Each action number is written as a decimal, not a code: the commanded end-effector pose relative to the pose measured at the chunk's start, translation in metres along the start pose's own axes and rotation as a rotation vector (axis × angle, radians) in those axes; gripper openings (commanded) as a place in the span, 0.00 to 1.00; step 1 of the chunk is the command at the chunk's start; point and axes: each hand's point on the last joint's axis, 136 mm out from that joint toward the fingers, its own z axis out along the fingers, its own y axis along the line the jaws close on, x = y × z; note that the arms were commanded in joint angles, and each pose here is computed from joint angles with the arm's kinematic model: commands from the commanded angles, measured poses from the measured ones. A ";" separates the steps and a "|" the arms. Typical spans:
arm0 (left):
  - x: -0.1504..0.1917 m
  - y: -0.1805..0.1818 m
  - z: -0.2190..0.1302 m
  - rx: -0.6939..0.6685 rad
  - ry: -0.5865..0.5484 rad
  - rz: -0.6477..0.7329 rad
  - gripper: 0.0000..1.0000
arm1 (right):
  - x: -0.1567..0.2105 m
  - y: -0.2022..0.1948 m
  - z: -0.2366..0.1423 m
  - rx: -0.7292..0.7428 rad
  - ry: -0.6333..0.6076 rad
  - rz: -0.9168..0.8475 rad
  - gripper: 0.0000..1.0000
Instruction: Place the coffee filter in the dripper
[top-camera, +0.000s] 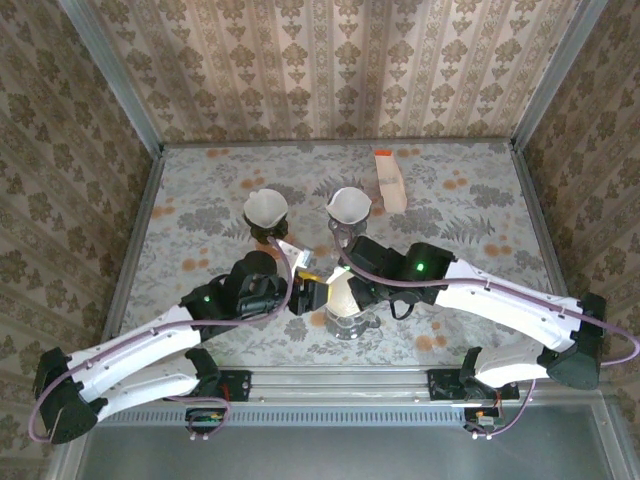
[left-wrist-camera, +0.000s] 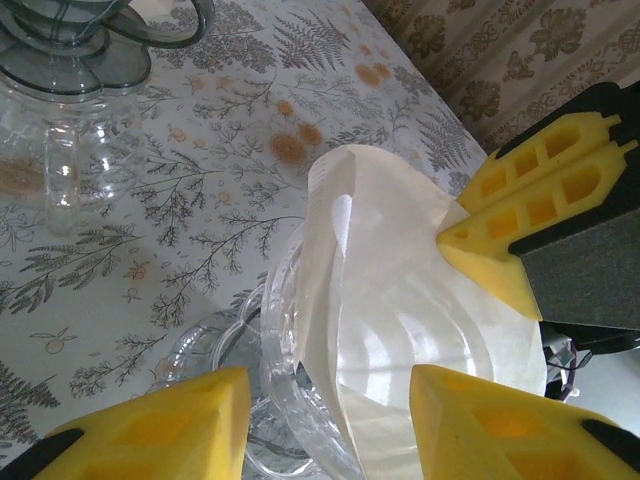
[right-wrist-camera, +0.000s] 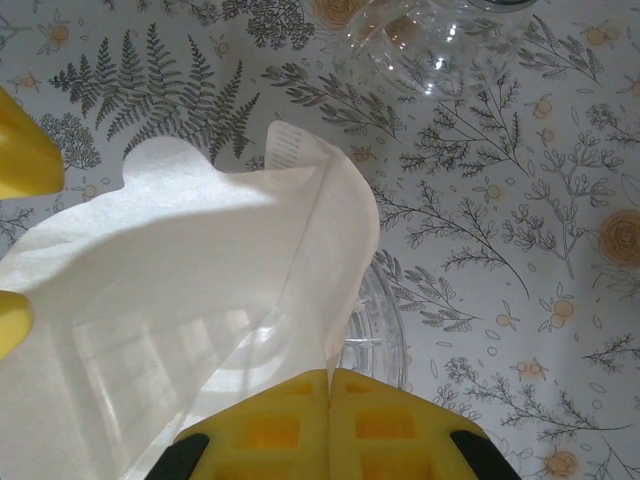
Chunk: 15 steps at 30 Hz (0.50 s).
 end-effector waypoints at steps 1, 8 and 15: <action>0.007 0.009 -0.003 -0.035 0.016 -0.011 0.47 | -0.001 -0.003 0.000 0.035 -0.003 -0.028 0.06; 0.011 0.011 -0.002 -0.038 0.031 -0.013 0.44 | -0.003 -0.004 -0.001 0.039 -0.014 -0.024 0.18; 0.012 0.010 -0.001 -0.031 0.035 -0.017 0.44 | -0.017 -0.011 -0.018 0.046 -0.093 -0.017 0.55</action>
